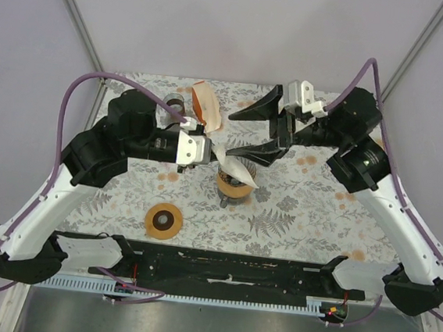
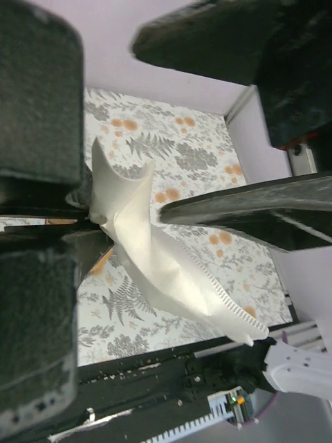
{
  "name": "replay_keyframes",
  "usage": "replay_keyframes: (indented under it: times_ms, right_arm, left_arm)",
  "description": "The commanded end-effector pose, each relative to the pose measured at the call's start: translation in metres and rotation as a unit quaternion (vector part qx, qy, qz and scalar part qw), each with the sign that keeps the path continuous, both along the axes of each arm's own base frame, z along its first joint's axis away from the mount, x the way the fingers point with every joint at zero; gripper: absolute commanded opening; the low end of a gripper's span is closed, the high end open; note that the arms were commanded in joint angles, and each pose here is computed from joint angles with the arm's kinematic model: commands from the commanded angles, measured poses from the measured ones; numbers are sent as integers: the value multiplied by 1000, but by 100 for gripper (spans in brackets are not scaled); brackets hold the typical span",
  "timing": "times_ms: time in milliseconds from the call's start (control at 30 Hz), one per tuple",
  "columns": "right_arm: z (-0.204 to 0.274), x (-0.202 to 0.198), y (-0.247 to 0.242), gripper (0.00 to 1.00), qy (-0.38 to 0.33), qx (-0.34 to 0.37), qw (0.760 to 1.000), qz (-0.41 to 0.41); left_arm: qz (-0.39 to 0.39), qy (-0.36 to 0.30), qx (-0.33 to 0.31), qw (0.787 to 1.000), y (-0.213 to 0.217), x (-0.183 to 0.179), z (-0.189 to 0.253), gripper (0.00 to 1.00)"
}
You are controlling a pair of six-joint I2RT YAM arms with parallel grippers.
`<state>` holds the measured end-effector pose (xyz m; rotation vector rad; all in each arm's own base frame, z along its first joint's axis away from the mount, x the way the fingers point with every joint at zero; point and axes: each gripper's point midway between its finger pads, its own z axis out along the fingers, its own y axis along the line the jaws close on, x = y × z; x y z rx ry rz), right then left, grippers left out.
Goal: Place the coffee filter in the dripper
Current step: Place the coffee filter in the coffee dripper.
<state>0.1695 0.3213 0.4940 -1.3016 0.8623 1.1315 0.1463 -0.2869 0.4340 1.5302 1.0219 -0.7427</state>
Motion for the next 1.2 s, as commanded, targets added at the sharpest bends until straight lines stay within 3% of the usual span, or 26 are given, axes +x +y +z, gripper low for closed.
replay_keyframes:
  times_ms: [0, 100, 167, 267, 400, 533, 600, 700, 833, 933, 1033, 1167]
  right_arm:
    - [14, 2, -34, 74, -33, -12, 994, -100]
    - [-1, -7, -48, 68, -24, -44, 992, -117]
    - [-13, -13, -52, 57, -13, -65, 991, -114]
    - [-23, -36, -53, 49, -6, -73, 995, -63]
    - [-28, -29, -51, 58, 16, -81, 992, -96]
    - [-43, -32, -37, 73, 34, -113, 989, -84]
    - [-50, -33, -31, 73, 34, -131, 987, -88]
    - [-52, -35, -25, 57, 33, -136, 987, -83]
    - [-51, -38, -24, 20, 36, -133, 987, -76]
    - [-48, -41, -27, 14, 30, -127, 989, -73]
    - [-48, -35, -31, 0, 29, -124, 987, -101]
    - [-46, -17, -43, 0, 24, -117, 979, -165]
  left_arm:
    - [41, -78, -7, 996, 10, 16, 11, 2]
    - [46, -124, 3, 991, 15, 21, 9, 2]
    - [52, -147, 8, 988, 17, 24, 8, 2]
    - [63, -165, 12, 984, 18, 28, 7, 2]
    - [80, -171, 18, 982, 15, 35, 6, 2]
    - [90, -173, 24, 980, 11, 37, 3, 2]
    - [91, -172, 23, 981, 10, 37, 3, 2]
    - [94, -172, 23, 980, 9, 37, 3, 2]
    - [98, -169, 23, 980, 8, 38, 2, 2]
    - [107, -167, 26, 980, 10, 40, 0, 2]
    - [126, -156, 21, 979, 12, 44, 3, 2]
    - [136, -149, 21, 979, 16, 45, 2, 2]
